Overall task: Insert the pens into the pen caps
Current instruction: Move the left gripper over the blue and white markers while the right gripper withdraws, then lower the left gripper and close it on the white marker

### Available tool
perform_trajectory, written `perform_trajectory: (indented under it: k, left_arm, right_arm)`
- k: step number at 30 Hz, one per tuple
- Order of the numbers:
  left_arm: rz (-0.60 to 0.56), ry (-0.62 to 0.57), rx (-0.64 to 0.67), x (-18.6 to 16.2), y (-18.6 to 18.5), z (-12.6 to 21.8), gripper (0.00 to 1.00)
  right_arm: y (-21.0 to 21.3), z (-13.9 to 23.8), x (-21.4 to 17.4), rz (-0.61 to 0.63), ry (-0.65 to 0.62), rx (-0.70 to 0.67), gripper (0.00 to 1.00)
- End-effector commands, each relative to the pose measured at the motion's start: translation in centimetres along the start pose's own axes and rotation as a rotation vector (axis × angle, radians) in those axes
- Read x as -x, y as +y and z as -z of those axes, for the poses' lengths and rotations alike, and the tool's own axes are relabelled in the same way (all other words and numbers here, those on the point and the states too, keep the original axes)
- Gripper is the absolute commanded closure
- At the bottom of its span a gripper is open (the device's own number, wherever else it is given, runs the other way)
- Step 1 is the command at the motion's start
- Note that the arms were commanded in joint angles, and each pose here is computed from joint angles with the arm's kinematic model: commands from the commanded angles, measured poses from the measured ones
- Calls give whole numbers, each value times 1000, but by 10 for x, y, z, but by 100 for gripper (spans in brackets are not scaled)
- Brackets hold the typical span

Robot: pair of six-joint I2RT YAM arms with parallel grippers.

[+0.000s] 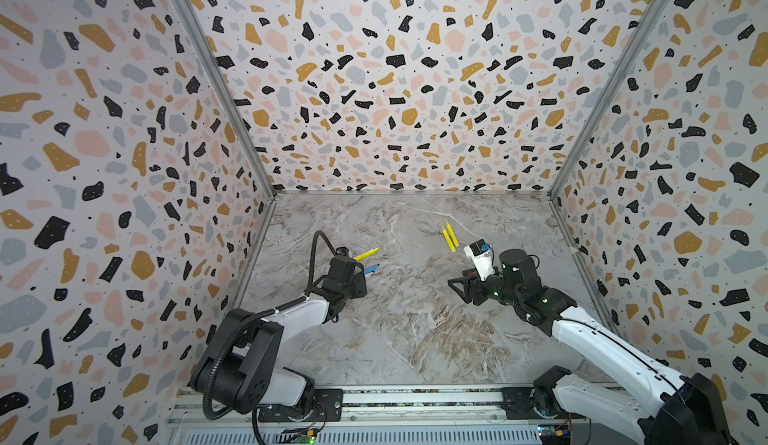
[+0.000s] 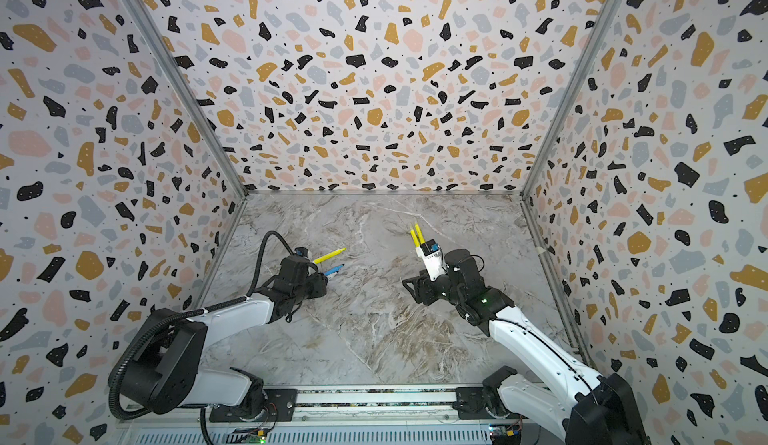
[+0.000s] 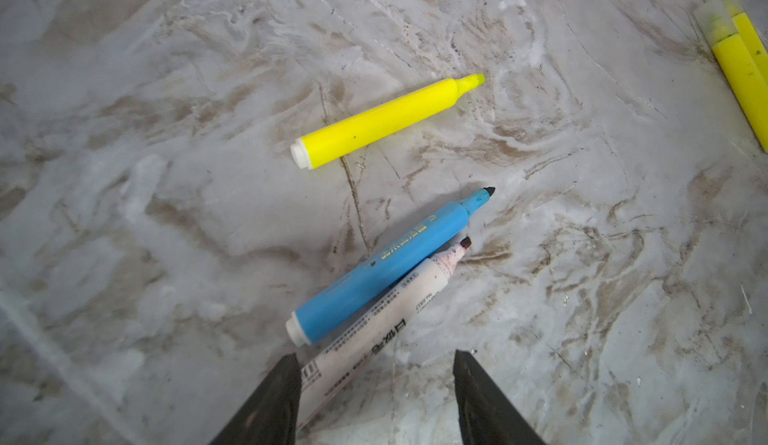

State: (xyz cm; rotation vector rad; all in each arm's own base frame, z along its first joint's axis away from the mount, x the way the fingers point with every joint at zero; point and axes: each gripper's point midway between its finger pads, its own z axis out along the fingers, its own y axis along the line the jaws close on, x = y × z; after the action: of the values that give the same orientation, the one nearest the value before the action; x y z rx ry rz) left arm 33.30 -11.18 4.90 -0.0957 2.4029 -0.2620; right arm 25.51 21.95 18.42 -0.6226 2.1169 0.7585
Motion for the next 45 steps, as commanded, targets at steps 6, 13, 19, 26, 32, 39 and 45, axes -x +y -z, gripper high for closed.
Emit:
perform_trajectory:
  k: [6,13,19,26,32,39,45]
  left_arm:
    - [-32,-9,-13,8,-4,-8,42]
    - [-36,4,-28,5,-6,-10,44]
    - [-38,35,-53,-9,-8,-10,46]
    - [-49,68,-94,-20,-12,-7,47]
    - [-56,88,-107,-28,-13,-6,49]
    - [-72,99,-109,-30,-18,-5,52]
    - [-132,135,-74,-36,-23,-6,57]
  right_arm:
    - [4,1,4,-2,-21,20,35]
    - [4,0,1,-9,-17,23,35]
    - [4,0,3,-12,-22,27,35]
    - [5,1,4,-16,-28,30,35]
    - [6,3,4,-17,-30,32,35]
    - [4,5,2,-21,-34,19,35]
    - [4,10,4,-18,-49,12,35]
